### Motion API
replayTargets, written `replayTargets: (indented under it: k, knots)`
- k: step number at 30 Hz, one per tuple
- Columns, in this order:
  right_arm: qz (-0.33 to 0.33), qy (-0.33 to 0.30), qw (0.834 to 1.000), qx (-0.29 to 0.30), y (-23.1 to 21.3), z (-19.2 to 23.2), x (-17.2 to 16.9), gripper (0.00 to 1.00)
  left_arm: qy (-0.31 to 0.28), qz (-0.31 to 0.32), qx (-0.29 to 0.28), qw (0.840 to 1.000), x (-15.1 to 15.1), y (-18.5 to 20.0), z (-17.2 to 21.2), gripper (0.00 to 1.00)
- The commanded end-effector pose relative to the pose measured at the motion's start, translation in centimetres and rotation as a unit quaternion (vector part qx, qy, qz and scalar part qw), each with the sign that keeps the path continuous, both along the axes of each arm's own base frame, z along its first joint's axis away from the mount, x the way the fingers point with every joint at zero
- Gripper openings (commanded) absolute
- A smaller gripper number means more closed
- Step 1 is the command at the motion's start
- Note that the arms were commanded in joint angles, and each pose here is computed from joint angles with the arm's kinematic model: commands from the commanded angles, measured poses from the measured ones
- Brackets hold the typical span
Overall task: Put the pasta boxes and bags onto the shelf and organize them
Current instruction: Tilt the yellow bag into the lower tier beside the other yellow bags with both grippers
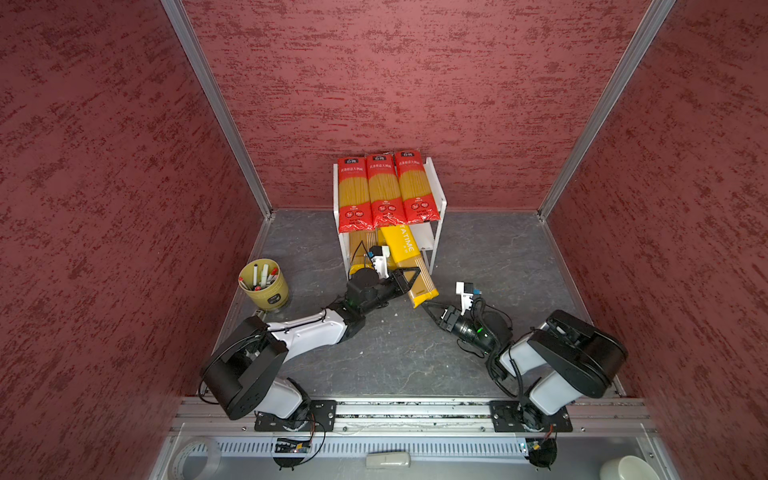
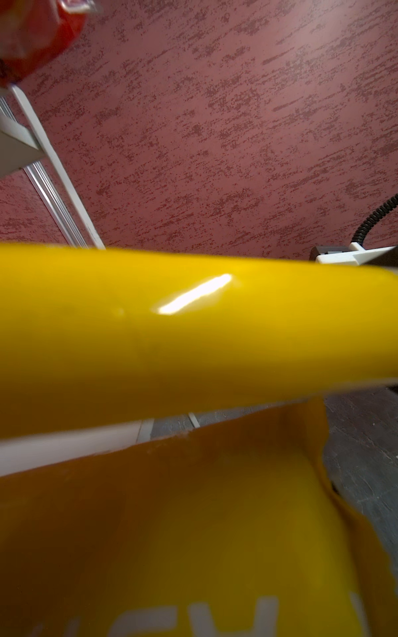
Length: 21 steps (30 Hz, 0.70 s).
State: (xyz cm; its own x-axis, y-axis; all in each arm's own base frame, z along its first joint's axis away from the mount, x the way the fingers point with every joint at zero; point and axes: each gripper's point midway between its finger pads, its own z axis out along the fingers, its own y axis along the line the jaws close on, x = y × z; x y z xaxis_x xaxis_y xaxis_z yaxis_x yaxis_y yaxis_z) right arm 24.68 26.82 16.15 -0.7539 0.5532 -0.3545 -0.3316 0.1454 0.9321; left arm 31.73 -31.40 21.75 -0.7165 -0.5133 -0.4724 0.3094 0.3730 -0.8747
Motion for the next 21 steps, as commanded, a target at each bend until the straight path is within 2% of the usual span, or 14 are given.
replayTargets:
  k: [1, 5, 10, 13, 21]
  knots:
    - [-0.046, -0.082, 0.993, 0.066, -0.9, 5.8, 0.7, 0.54, -0.090, -0.051, -0.071, 0.992, -2.1, -1.8, 6.9, 0.09]
    - [-0.064, -0.089, 0.992, 0.066, -1.6, 6.1, 0.8, 0.56, -0.093, -0.052, -0.071, 0.992, -1.9, -1.8, 7.1, 0.08]
    - [-0.084, -0.033, 0.994, 0.063, -2.7, 3.5, 0.8, 0.61, -0.094, -0.040, -0.074, 0.992, -0.9, -0.8, 7.2, 0.09]
    - [-0.098, -0.026, 0.993, 0.054, -3.6, 2.7, 0.5, 0.65, -0.097, -0.044, -0.070, 0.992, -0.6, -0.8, 7.4, 0.09]
    - [-0.077, -0.031, 0.994, 0.071, -2.6, 3.8, 0.6, 0.67, -0.098, -0.053, -0.078, 0.991, -0.7, -1.5, 7.5, 0.10]
